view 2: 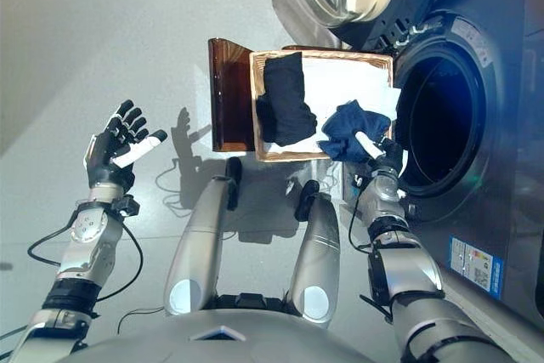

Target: Pick up the clothes and place them into the washing machine

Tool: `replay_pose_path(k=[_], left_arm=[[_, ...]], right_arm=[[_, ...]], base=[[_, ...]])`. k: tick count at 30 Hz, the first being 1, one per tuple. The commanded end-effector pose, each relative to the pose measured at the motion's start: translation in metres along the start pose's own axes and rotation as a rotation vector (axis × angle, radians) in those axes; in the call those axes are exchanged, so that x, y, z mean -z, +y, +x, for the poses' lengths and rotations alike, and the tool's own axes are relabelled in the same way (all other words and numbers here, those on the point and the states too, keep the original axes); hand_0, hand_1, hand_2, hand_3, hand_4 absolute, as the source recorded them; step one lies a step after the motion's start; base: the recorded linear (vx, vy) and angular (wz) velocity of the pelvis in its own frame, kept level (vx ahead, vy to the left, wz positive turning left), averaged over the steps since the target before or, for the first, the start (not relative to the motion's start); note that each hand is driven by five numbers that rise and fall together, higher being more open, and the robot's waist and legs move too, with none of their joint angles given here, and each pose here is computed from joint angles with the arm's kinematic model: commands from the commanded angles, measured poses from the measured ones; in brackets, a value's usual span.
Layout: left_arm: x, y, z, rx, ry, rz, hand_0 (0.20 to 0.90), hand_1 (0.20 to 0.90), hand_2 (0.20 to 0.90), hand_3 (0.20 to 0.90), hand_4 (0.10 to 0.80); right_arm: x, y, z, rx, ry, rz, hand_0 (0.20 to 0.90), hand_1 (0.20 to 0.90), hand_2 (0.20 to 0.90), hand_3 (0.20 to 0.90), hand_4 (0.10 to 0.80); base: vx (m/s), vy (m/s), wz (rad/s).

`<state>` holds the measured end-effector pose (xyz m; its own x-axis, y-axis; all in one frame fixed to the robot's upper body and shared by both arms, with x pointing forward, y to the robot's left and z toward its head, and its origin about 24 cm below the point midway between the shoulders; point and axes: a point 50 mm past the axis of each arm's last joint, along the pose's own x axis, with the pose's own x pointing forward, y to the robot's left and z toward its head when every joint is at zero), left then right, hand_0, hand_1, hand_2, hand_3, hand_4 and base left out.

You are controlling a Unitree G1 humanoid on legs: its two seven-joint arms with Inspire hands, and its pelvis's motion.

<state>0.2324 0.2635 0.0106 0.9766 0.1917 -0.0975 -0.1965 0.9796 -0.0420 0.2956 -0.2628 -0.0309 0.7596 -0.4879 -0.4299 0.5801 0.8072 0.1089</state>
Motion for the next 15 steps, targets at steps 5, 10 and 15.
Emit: replay_pose_path(k=[5,10,15], left_arm=[[-0.013,0.003,-0.003,-0.039,-0.102,-0.049,0.9,0.9,0.9,0.9,0.8],[-0.009,-0.005,-0.001,-0.029,-0.092,-0.073,0.9,0.9,0.9,0.9,0.8],[-0.006,-0.011,0.0,-0.04,-0.083,-0.112,0.9,0.9,0.9,0.9,0.8]], right_arm=[[-0.042,-0.011,0.0,0.016,-0.235,0.482,0.2,0.2,0.2,0.2,0.3],[-0.047,0.009,-0.004,-0.037,-0.26,0.841,0.2,0.2,0.2,0.2,0.3],[-0.036,0.027,-0.011,-0.019,-0.251,1.174,0.2,0.2,0.2,0.2,0.3]], base=[[0.001,0.006,-0.04],[0.008,0.005,-0.03],[0.0,0.0,0.0]])
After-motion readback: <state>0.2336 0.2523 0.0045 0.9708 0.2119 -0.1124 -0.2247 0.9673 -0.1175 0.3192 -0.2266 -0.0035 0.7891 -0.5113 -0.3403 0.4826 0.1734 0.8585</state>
